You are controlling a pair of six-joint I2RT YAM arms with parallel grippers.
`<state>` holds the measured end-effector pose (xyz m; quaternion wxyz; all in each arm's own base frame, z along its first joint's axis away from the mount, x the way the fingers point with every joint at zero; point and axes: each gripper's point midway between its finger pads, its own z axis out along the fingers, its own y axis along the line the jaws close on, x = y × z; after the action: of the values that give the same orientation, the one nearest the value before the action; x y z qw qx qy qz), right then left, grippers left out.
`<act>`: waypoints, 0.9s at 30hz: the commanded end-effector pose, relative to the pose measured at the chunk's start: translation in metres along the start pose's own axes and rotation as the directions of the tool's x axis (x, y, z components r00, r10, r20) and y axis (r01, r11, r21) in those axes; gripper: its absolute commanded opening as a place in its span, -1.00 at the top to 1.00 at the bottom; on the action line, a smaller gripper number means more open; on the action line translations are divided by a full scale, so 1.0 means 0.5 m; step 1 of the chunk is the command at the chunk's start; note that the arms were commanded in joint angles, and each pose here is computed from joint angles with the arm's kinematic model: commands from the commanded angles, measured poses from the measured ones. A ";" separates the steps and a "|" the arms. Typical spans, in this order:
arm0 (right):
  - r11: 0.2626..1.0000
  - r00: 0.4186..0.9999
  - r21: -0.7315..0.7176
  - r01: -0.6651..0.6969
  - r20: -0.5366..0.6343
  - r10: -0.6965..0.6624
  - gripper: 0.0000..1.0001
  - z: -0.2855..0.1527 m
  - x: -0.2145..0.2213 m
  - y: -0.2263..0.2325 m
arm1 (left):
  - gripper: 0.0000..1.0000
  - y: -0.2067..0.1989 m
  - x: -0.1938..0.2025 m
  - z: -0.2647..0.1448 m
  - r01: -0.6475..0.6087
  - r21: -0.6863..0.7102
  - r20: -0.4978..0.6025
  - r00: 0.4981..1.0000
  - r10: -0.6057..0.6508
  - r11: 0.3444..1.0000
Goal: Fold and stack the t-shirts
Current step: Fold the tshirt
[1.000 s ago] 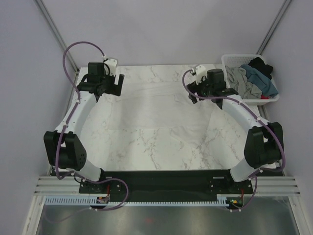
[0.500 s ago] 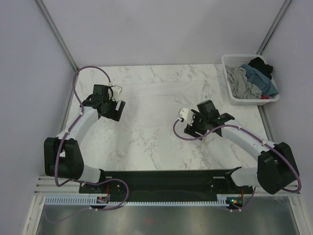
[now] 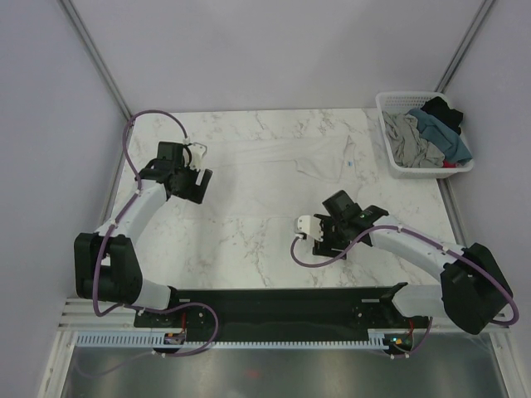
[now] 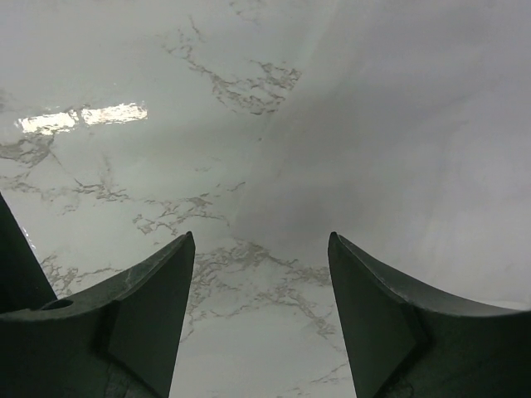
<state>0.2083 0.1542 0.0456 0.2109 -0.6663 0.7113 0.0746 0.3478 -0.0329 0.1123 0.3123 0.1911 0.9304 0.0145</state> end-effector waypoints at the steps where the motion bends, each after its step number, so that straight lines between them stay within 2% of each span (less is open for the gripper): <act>1: 0.999 0.999 -0.020 0.030 -0.027 -0.031 -0.47 0.001 0.012 0.012 | -0.86 0.021 -0.043 -0.010 -0.036 -0.036 0.049 0.998 0.038 0.999; 9: 0.999 0.995 0.009 0.047 -0.093 -0.046 -0.49 0.029 0.048 0.008 | -0.86 0.020 -0.049 -0.009 -0.026 -0.032 0.046 0.999 0.027 0.999; 20: 0.999 0.995 0.031 0.035 -0.098 -0.032 -0.43 0.061 0.045 -0.012 | -0.87 0.004 -0.005 -0.005 0.014 -0.013 -0.002 1.000 -0.014 1.000; 22: 0.999 0.994 0.037 0.036 -0.103 -0.032 -0.39 0.063 0.048 -0.014 | -0.87 0.000 0.012 -0.004 0.027 -0.006 -0.019 0.999 -0.027 1.000; 25: 0.998 0.994 0.054 0.037 -0.109 -0.031 -0.18 0.064 0.050 -0.020 | -0.87 0.003 0.042 -0.001 0.039 -0.016 -0.055 0.998 -0.040 0.999; 27: 0.997 0.992 0.059 0.041 -0.118 -0.033 0.03 0.063 0.053 -0.023 | -0.87 0.018 0.057 0.001 0.036 -0.052 -0.077 0.996 -0.040 0.998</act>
<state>0.2201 0.1456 0.0167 0.1940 -0.6739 0.7123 0.0299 0.3380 -0.0281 0.0962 0.2858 0.1860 0.9399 0.0171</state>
